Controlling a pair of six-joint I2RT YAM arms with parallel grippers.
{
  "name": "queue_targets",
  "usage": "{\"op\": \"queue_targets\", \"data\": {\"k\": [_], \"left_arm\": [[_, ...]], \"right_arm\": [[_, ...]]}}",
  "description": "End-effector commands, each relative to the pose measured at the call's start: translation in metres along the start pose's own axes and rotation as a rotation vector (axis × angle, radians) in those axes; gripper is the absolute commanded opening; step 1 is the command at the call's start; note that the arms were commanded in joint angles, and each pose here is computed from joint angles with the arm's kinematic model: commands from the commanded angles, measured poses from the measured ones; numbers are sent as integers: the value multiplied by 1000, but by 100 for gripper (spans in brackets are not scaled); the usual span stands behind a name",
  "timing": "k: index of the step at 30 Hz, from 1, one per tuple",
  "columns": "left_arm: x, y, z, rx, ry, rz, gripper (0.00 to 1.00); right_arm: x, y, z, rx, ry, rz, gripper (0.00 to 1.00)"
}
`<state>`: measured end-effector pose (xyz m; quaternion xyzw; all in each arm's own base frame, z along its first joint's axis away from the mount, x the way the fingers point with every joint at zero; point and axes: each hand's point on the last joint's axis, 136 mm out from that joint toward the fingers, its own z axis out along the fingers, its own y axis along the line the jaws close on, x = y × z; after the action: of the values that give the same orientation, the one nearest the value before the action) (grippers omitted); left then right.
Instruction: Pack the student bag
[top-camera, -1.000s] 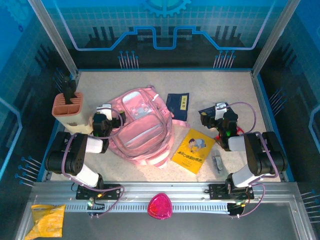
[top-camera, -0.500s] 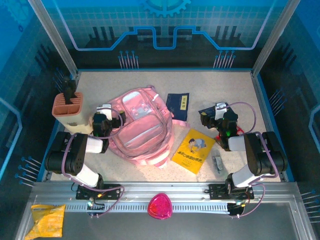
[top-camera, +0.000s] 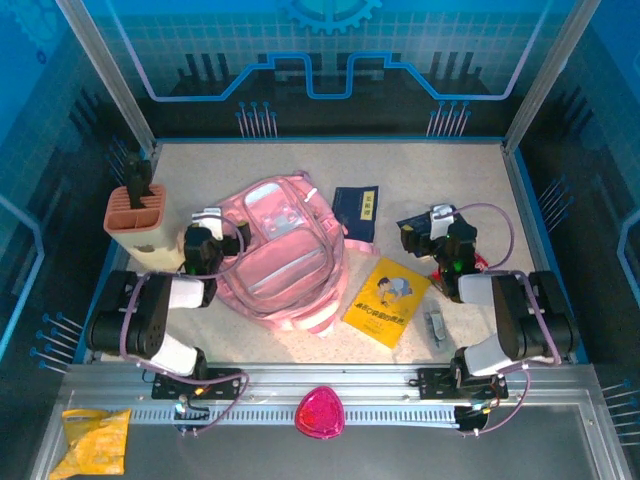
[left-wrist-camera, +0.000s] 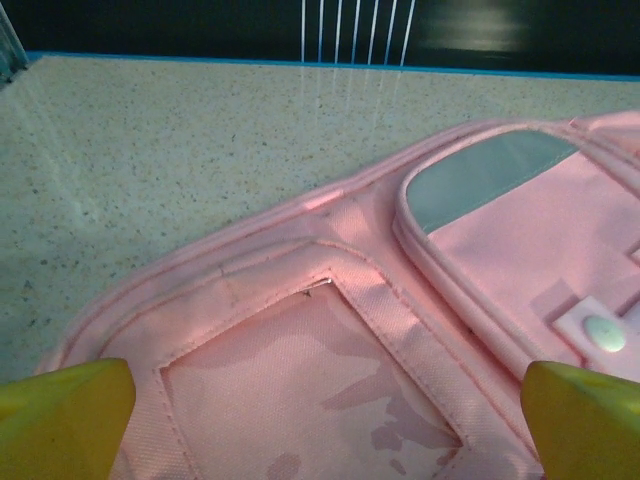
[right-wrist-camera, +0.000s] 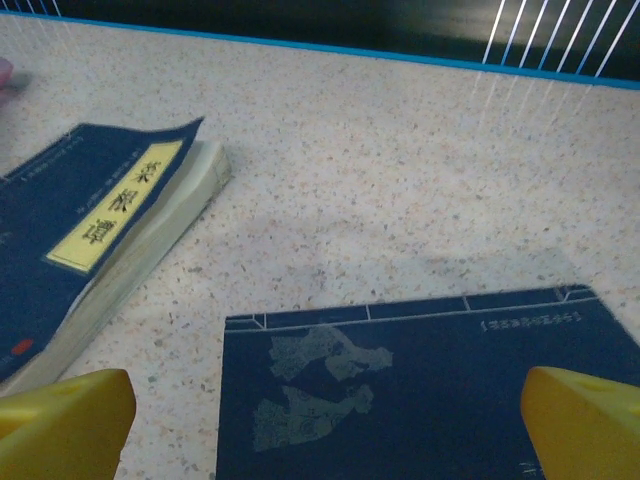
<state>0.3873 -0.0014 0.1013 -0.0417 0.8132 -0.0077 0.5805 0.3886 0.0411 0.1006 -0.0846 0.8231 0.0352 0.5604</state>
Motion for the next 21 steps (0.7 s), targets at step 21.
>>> {"op": "queue_targets", "data": {"k": [21], "left_arm": [[-59,-30,-88,125,212,-607,99]], "right_arm": [[-18,-8,-65,-1,179,721,100]]}}
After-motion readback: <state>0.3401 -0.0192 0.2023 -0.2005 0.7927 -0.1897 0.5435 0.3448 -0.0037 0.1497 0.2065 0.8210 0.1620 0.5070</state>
